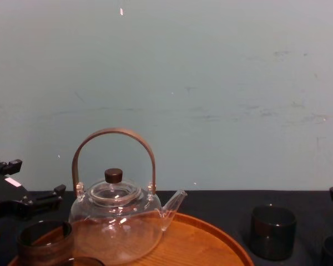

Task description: Pick up the glass from the table and place it on the tray.

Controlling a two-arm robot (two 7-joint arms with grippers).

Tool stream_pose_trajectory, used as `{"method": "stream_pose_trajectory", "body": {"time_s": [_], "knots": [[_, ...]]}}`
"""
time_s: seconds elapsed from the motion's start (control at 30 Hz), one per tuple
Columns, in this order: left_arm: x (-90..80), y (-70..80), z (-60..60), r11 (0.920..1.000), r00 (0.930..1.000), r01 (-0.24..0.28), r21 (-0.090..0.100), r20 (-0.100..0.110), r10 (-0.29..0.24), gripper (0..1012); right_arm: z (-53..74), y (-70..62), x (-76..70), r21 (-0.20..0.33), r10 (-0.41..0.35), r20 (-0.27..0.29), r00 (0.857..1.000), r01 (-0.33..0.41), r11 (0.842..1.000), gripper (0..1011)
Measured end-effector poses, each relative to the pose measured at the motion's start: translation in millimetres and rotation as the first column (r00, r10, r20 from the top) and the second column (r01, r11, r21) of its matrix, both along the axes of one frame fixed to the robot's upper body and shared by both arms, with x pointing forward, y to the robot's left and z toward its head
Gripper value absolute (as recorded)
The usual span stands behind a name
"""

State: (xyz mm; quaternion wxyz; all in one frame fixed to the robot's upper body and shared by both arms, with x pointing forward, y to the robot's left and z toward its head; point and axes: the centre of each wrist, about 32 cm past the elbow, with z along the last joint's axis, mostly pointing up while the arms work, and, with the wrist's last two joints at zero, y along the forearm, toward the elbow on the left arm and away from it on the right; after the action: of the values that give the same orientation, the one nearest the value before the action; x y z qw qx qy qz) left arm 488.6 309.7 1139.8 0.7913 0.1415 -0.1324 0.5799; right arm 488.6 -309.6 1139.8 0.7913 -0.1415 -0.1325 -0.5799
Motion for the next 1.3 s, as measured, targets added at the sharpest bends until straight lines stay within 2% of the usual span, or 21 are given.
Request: {"method": "stream_pose_trajectory", "body": {"time_s": [1.3], "knots": [[0.0,0.0,0.0,1.0,1.0,0.0,0.0,0.0,0.0,1001,1.5,-2.0,-0.2,0.004,0.017,-0.007,1.0,-0.017,1.0,1002]]}}
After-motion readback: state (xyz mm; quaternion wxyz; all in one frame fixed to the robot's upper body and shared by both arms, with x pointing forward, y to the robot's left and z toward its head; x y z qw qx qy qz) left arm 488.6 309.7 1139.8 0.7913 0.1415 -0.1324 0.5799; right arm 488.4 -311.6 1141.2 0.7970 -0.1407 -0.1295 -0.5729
